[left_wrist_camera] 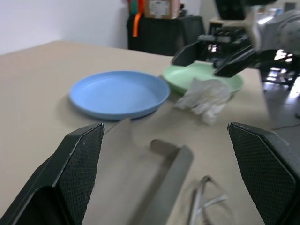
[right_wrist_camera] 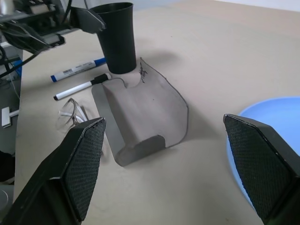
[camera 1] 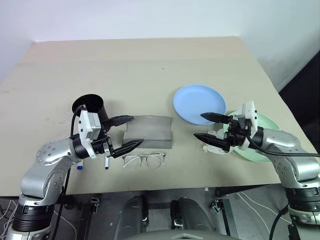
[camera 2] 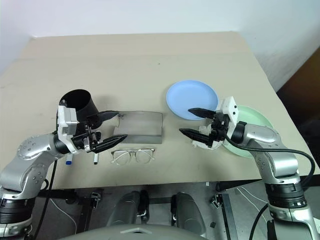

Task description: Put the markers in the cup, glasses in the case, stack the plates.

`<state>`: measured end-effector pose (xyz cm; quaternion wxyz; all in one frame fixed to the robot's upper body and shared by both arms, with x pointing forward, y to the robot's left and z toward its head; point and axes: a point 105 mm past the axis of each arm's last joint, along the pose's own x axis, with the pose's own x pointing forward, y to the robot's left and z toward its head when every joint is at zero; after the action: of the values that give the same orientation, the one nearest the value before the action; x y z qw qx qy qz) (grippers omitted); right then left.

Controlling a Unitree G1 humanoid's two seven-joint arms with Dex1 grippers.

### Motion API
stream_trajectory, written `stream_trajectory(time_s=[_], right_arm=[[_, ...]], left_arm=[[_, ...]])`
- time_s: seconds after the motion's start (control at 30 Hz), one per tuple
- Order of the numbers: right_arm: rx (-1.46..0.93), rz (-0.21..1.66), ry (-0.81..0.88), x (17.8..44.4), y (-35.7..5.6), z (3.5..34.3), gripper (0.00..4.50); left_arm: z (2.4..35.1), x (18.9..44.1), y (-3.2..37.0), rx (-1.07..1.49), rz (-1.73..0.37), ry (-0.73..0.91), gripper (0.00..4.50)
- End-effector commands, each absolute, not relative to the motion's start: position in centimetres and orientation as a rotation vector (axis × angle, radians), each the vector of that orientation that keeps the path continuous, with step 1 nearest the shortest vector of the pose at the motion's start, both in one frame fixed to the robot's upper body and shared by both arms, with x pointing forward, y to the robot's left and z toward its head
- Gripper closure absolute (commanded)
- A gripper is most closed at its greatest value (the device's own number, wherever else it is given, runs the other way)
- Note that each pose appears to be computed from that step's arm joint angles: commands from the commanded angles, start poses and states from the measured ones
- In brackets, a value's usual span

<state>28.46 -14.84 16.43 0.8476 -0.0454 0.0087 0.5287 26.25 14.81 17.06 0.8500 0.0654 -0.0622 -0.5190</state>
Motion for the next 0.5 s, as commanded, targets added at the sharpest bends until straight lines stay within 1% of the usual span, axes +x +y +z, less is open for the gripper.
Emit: stream_trajectory(time_s=[0.03,0.23,0.5], right_arm=[[-0.113,1.136,-0.031,28.2,-14.1,17.2,0.26],[-0.11,1.165,-0.019,28.2,-13.8,17.0,0.26],[-0.139,1.136,-0.031,28.9,-15.0,17.3,0.26]], left_arm=[[17.4,26.3,14.9,0.165,-1.085,-0.177,0.07],[17.2,26.3,15.2,0.155,-1.062,-0.195,0.07],[16.7,26.3,14.7,0.145,-1.064,-0.207,0.07]])
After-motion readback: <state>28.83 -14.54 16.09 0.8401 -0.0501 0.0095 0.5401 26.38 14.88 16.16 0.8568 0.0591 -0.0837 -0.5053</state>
